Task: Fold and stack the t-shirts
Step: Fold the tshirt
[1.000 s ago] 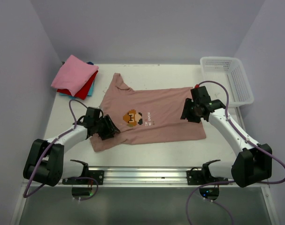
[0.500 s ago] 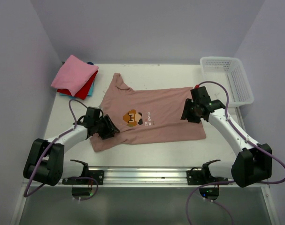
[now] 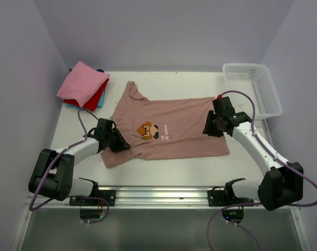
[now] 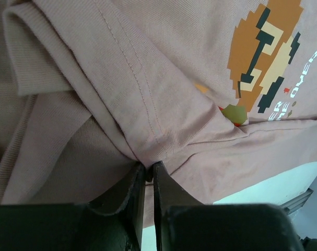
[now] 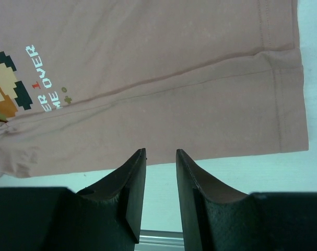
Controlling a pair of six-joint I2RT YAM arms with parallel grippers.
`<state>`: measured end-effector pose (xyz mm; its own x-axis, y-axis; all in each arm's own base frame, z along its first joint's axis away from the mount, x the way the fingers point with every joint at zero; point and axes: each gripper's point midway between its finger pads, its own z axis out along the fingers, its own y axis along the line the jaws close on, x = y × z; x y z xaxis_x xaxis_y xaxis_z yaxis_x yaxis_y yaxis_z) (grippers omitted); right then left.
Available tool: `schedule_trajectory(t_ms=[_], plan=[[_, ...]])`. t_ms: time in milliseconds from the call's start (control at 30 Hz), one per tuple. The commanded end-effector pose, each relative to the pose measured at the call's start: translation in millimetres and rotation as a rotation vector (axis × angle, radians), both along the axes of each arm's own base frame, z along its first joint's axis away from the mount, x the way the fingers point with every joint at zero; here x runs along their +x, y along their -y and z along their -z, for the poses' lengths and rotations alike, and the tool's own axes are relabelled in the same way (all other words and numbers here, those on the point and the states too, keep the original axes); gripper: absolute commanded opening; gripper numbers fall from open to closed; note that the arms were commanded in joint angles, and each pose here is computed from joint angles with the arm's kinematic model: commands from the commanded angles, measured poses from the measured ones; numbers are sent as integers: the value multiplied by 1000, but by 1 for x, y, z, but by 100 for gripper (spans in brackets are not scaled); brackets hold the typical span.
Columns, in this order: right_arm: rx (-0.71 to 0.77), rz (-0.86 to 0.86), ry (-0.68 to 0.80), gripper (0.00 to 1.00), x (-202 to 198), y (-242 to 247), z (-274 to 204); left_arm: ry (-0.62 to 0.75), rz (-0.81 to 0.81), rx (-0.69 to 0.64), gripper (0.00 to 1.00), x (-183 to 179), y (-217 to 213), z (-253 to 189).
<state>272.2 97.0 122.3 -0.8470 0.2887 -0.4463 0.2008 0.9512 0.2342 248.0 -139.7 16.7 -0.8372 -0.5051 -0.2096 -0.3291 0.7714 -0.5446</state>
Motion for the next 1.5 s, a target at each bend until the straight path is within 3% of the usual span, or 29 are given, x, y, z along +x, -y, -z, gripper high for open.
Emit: schedule_trajectory(t_ms=[0,133,433,767,967,1233,1400,1467], plan=[[-8,3,33,33,0,2,-6,101,2,4,13,24,1,-16],[-5,4,32,31,0,2,-5,121,15,-12,0,26,4,-28],[3,-1,29,29,0,0,-4,186,72,-17,0,43,10,-54],[-7,2,27,29,-2,2,-4,82,215,-35,1,57,28,-36],[-7,5,33,29,-2,3,-5,121,188,1,7,54,19,-48],[0,3,31,29,-1,1,-5,123,170,17,25,55,16,-48],[-9,6,30,29,-2,3,-5,121,170,19,24,56,16,-45],[-11,6,34,29,-2,3,-6,123,171,19,17,57,17,-43]])
